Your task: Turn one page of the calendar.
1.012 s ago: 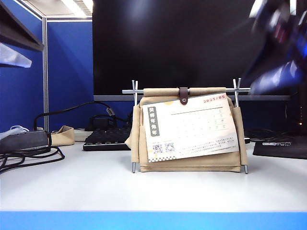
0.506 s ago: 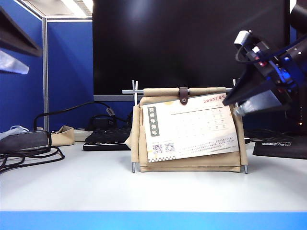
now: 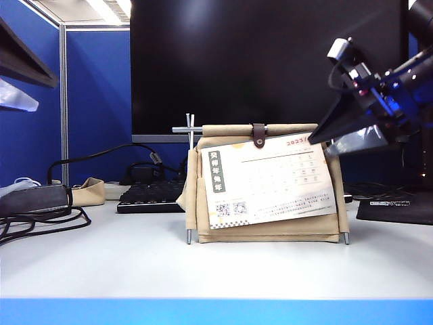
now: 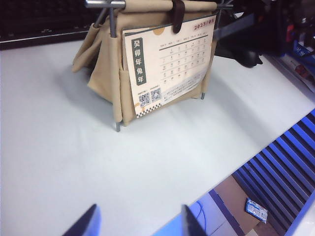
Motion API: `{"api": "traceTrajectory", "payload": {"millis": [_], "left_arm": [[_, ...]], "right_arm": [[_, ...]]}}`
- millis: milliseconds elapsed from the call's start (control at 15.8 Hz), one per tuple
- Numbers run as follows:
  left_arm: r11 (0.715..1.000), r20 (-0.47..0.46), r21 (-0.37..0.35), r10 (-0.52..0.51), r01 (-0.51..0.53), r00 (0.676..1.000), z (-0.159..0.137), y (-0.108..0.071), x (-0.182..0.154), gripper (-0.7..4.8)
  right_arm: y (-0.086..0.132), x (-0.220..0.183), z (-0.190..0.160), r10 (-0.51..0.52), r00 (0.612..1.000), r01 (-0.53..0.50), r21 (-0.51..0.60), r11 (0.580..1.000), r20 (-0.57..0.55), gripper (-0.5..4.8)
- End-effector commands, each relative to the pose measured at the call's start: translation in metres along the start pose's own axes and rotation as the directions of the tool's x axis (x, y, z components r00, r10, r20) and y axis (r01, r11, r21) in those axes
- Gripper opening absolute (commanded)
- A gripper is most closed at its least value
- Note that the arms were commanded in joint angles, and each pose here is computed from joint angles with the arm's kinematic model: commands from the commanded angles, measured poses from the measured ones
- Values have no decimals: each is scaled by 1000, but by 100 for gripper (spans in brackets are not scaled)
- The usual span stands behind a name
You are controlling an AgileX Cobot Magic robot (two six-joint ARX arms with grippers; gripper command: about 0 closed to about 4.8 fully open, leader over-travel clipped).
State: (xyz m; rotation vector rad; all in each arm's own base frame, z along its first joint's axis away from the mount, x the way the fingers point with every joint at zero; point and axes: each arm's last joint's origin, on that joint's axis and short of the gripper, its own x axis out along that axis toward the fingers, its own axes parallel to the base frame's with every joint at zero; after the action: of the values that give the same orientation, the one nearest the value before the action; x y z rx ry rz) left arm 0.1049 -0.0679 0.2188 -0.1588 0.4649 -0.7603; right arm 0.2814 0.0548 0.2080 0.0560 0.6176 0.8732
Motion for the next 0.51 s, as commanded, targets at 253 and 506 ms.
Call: {"api": "traceTrajectory", "payload": {"millis": [253, 506], "left_arm": [[1000, 12, 8, -1, 1, 1000, 2, -1, 0, 217], [1000, 11, 8, -1, 1, 1000, 2, -1, 0, 217]], "right_arm": [[-1, 19, -8, 75, 996, -74, 17, 997, -41, 274], [1, 21, -9, 130, 991, -129, 19, 991, -35, 274]]}}
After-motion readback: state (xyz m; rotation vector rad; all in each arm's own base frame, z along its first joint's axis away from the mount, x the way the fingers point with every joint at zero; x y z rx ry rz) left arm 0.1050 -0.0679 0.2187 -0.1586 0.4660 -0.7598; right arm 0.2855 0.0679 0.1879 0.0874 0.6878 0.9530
